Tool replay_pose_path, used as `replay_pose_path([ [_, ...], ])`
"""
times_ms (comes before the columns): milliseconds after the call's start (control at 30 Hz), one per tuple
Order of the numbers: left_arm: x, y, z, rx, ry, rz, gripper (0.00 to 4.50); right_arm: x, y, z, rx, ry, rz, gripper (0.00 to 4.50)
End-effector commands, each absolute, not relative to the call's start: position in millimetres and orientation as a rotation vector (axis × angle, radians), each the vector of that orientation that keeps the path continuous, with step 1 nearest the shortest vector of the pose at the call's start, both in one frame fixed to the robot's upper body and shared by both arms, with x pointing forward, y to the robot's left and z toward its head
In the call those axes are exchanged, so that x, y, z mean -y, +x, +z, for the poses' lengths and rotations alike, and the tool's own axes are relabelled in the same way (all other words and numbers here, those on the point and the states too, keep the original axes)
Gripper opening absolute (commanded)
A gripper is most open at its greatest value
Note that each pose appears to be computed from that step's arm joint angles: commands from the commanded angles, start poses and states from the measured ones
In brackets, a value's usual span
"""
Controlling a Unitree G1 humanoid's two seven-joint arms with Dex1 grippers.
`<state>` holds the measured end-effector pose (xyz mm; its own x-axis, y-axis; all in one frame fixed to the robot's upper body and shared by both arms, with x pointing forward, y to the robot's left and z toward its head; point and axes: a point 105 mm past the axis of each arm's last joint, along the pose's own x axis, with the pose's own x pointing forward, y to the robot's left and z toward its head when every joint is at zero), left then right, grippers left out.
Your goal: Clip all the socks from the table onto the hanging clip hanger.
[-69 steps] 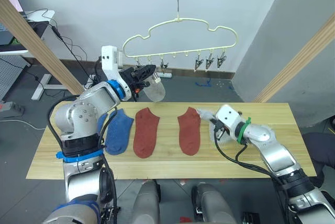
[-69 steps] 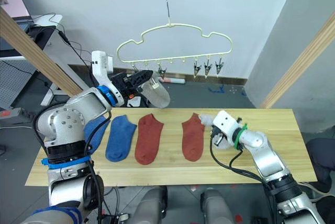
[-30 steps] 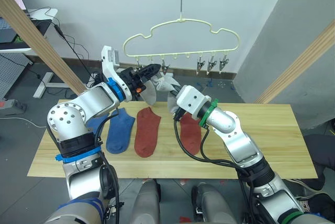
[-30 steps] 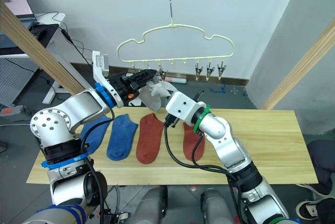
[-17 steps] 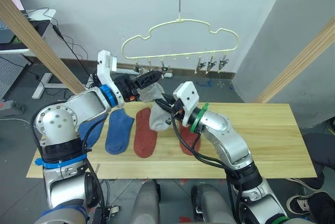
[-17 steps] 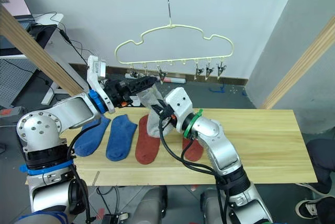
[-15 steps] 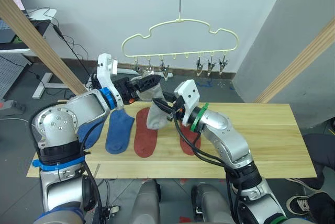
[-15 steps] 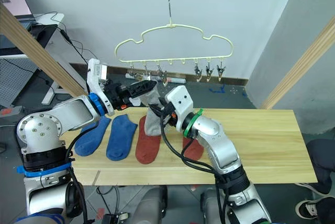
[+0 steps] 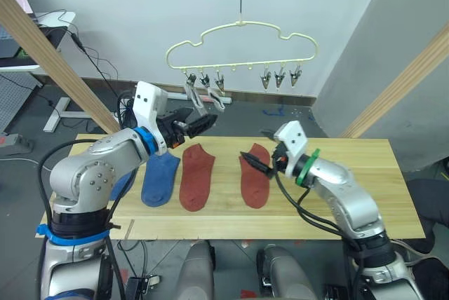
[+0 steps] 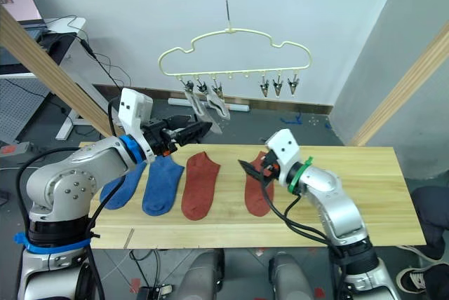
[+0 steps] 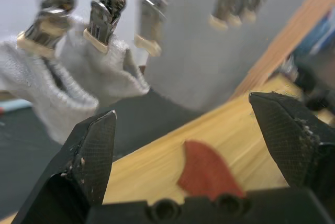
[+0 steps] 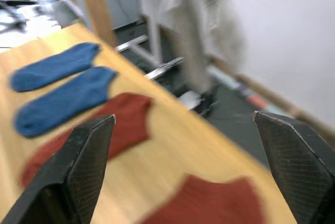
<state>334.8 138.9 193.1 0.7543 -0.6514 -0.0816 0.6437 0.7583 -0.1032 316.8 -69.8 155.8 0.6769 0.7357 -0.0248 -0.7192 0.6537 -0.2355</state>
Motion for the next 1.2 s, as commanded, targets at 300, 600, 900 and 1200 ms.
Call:
replay_pose_path([
  [300,-114,330,213,0.176,0.041,-0.719,3.02,77,304,223,0.283,-0.262,0.901,4.5],
  [600,-107,348,213,0.251,0.054,-0.623,3.02,70,307,238,0.319,-0.252,0.932,4.5],
  [900,-108,362,213,0.3,0.053,-0.554,3.02,68,300,250,0.342,-0.255,1.001,4.5],
  [1200,-104,365,214,0.312,0.041,-0.556,1.91,70,302,251,0.337,-0.248,0.992,4.5],
])
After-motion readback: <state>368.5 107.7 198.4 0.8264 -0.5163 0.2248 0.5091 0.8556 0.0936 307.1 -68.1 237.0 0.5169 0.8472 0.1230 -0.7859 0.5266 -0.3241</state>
